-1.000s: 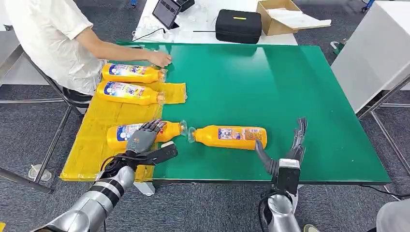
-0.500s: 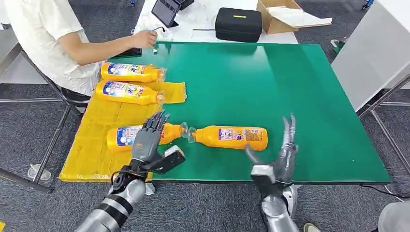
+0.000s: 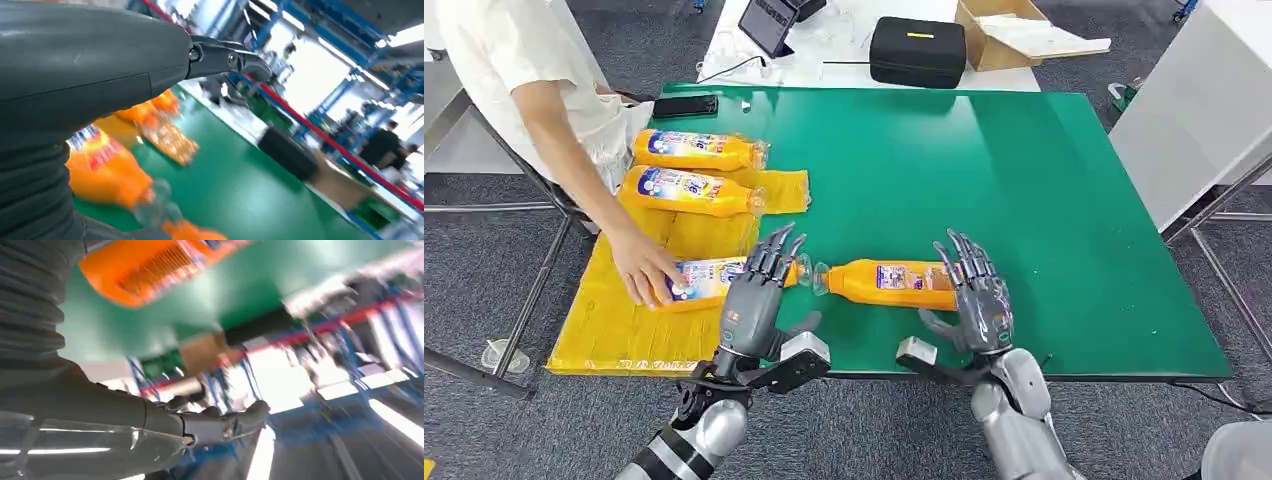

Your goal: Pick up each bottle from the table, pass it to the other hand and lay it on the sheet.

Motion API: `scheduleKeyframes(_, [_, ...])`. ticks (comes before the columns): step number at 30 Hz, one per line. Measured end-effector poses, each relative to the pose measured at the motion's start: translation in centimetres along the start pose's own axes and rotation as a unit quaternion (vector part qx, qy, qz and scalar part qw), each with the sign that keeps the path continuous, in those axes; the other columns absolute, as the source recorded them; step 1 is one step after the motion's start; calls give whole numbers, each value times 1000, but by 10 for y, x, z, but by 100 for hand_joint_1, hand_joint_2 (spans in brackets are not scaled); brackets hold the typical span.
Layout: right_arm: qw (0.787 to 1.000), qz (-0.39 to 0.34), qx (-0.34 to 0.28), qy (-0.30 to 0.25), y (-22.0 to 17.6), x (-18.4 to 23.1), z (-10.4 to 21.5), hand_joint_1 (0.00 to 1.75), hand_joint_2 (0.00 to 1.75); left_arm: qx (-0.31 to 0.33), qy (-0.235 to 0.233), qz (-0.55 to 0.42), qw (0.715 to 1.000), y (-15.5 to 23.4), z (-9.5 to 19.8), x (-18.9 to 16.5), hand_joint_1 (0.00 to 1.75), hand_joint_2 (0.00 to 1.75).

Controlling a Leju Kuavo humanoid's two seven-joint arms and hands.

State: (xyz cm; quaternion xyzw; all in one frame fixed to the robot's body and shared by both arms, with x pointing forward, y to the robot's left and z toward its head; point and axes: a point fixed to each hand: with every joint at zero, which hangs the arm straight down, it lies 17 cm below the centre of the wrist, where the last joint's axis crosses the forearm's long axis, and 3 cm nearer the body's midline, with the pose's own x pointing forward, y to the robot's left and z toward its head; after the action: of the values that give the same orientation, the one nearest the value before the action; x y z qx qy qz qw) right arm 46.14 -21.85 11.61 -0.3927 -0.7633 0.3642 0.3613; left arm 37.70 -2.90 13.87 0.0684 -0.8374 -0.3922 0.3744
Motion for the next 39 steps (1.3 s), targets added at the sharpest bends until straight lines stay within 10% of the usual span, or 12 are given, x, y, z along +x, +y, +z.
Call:
scheduleKeyframes(17, [979,-19,196,60,84,-45,12,0,175,1,-25,65,998,-13,-16,40,0,175])
scheduleKeyframes(18, [977,-20,204,63,86,-47,13,155,175,-1,-27,67,997,-13,-16,42,0,175])
scheduleKeyframes(19, [975,-19,213,66,89,-48,14,175,175,-1,-29,68,997,-14,-16,43,0,175])
scheduleKeyframes(34, [899,76,401,156,108,-111,15,175,175,15,-38,120,992,-1,-30,52,0,175])
scheduleKeyframes(39, [900,-25,412,141,113,-93,15,175,175,26,-47,140,989,4,-34,56,0,175])
